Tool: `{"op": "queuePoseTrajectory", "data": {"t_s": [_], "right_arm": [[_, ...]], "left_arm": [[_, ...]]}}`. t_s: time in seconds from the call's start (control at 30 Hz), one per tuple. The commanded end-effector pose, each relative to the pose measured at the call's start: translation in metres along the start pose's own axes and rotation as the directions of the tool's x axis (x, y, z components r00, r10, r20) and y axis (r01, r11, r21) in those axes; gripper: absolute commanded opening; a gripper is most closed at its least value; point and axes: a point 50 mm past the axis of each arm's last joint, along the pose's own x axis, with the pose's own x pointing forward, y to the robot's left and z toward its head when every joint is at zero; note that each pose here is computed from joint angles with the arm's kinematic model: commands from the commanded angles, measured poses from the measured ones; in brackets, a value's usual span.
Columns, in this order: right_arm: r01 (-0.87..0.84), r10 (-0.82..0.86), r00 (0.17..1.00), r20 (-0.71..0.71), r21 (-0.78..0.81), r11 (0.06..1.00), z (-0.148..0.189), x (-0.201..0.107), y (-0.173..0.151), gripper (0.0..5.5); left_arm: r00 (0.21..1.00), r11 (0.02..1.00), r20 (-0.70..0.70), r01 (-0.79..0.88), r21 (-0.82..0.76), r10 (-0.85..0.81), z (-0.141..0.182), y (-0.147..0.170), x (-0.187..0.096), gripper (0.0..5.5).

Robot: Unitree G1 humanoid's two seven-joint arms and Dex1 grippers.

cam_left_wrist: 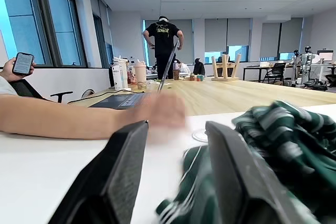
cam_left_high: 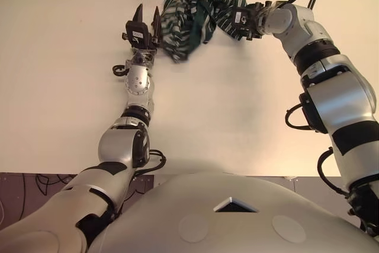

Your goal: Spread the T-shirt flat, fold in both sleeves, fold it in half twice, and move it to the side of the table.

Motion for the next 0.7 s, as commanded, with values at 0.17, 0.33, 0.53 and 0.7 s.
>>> {"op": "queuePoseTrajectory", "data": {"t_s": [0.17,0.33,0.53,0.7], "right_arm": [[-0.426,0.424,0.902,0.087,0.015,0.904,-0.056,-0.011,0.102,2.54],[-0.433,0.421,0.890,0.177,0.029,0.901,-0.072,-0.036,0.118,2.54],[-0.364,0.335,0.916,0.220,0.109,0.925,-0.082,-0.062,0.115,2.54],[-0.386,0.330,0.896,0.296,0.152,0.910,-0.082,-0.089,0.123,2.54]], "left_arm": [[0.987,0.997,0.139,0.076,0.013,-0.077,0.019,0.001,-0.001,1.96],[0.913,0.913,0.063,0.397,0.093,-0.404,0.019,-0.015,-0.015,1.96],[0.725,0.716,-0.147,0.688,0.116,-0.673,0.013,-0.011,-0.041,1.96],[0.638,0.671,-0.419,0.736,0.087,-0.646,-0.009,0.006,-0.049,1.96]]}}
